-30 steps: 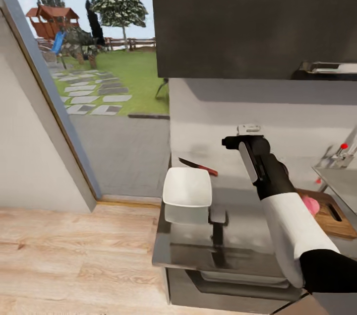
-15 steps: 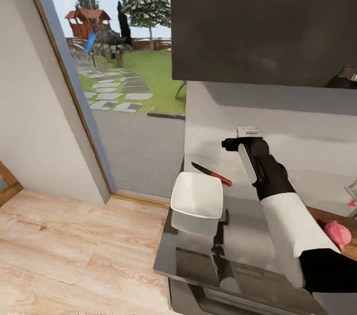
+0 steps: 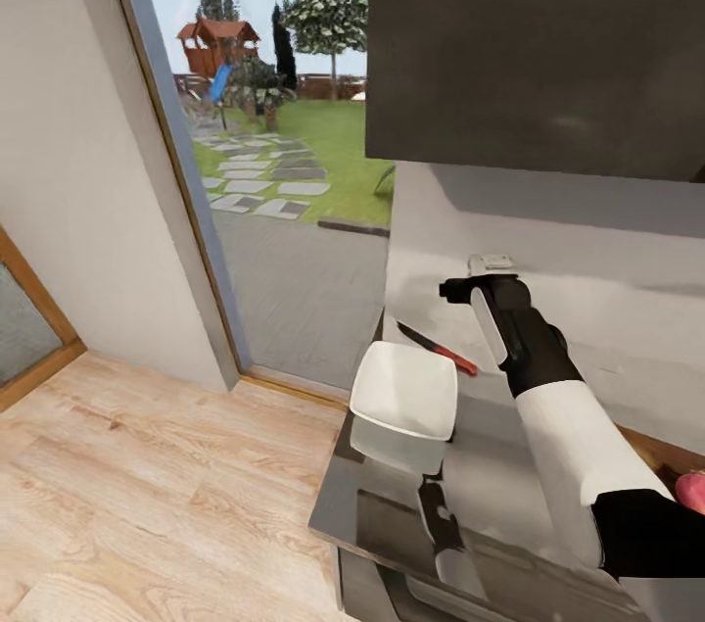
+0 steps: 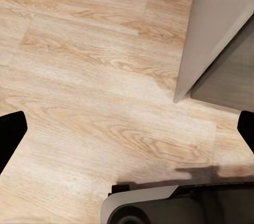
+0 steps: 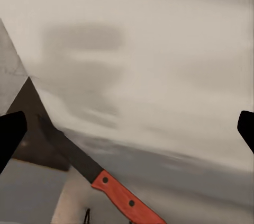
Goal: In the kitchen, take the Vidalia onion out of the sink, dice it on the chopping board with the paring knife, put the diced onion into the bowl on the countertop, then place both the paring knife and the chopping board into the sink.
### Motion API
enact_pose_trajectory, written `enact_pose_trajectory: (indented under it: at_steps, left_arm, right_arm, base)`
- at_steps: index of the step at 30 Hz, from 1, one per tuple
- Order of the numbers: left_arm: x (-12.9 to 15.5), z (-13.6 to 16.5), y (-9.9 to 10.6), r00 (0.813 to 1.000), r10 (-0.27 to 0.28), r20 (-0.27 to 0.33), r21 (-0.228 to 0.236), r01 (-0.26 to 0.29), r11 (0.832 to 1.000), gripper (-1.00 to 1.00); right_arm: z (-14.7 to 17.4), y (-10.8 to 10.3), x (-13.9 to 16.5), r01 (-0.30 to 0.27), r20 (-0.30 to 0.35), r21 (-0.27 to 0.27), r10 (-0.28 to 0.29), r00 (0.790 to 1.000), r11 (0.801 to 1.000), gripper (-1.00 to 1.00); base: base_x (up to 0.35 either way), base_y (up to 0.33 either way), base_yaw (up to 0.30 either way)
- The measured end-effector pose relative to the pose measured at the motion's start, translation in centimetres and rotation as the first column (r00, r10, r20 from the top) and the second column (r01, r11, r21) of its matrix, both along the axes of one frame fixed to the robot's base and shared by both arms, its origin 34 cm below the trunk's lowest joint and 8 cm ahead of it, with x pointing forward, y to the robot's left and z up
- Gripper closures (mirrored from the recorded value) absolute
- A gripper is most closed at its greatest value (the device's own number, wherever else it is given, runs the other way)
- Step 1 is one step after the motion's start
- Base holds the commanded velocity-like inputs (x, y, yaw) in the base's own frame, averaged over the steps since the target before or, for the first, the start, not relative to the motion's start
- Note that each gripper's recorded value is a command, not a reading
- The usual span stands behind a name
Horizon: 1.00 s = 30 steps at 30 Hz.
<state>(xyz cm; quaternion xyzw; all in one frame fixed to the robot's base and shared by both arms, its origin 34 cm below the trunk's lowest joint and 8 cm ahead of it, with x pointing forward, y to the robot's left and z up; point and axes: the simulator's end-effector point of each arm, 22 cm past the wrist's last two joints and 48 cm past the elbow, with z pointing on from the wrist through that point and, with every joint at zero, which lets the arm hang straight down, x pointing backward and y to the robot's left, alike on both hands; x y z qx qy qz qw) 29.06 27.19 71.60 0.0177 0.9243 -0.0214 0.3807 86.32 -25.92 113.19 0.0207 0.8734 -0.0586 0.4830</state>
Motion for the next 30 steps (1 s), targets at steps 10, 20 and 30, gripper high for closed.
enact_pose_trajectory:
  at_steps: [10,20,30]
  left_arm:
    - [-0.1,-0.1,-0.1,1.0,0.001,-0.003,-0.001,-0.001,1.0,-1.0]
    - [-0.1,-0.1,-0.1,1.0,0.001,-0.003,-0.002,-0.001,1.0,-1.0]
    - [-0.1,-0.1,-0.4,1.0,0.003,-0.004,-0.006,-0.003,1.0,-1.0]
  right_arm:
    - [-0.5,-2.2,0.0,-0.077,-0.002,0.032,0.077,0.997,0.997,-1.0]
    - [-3.2,-5.4,-0.2,-0.118,-0.036,0.057,0.12,0.992,0.991,-1.0]
    - [-5.8,-6.1,-0.4,-0.109,-0.064,0.064,0.113,0.992,0.992,-1.0]
  base:
    - [0.0,-0.001,0.002]
    - [0.0,-0.102,0.0]
    - [0.0,-0.083,0.0]
